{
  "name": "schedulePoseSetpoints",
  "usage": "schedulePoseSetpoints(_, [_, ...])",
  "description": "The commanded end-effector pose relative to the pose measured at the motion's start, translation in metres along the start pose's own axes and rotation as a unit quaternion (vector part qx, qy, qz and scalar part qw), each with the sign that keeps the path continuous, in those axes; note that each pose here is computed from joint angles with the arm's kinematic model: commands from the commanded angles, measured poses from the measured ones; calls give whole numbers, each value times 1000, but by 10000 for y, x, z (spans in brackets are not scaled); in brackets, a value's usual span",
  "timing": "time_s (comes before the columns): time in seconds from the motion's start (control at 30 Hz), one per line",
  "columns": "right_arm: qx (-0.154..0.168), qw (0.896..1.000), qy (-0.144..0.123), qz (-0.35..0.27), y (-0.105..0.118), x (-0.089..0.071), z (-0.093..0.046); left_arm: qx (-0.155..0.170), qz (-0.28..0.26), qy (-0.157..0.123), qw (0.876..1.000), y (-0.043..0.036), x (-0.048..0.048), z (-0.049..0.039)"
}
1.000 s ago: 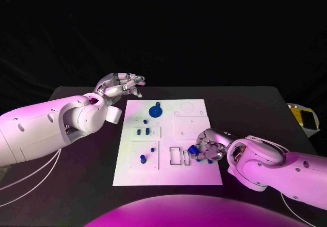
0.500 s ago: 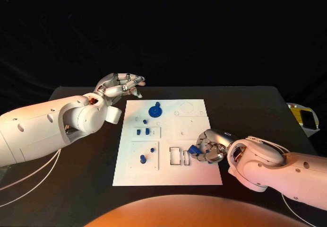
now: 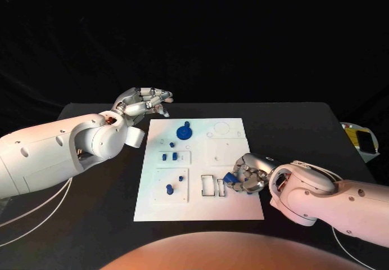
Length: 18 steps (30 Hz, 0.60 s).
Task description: Assemble the parts on the task board
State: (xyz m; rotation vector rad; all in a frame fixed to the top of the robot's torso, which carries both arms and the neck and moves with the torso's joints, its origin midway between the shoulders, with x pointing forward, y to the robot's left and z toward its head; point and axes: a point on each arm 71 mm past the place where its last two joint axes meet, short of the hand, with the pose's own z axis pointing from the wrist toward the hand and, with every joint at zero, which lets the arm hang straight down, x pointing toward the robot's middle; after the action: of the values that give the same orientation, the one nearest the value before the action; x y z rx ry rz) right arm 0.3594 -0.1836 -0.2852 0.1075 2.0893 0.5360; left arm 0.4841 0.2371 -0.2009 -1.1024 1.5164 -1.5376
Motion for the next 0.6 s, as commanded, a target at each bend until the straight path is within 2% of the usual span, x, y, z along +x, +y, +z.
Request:
schedulePoseSetpoints(0.03, [21, 999, 29, -4, -52, 117, -7, 1, -5, 11, 1000, -6, 30, 5])
schedulePoseSetpoints(0.33, [2, 999, -16, 40, 39, -53, -53, 1, -5, 10, 1000, -3, 22, 6])
schedulePoseSetpoints(0.6, [-18, 997, -34, 60, 171, -176, -87, 1, -5, 11, 1000, -3, 25, 8])
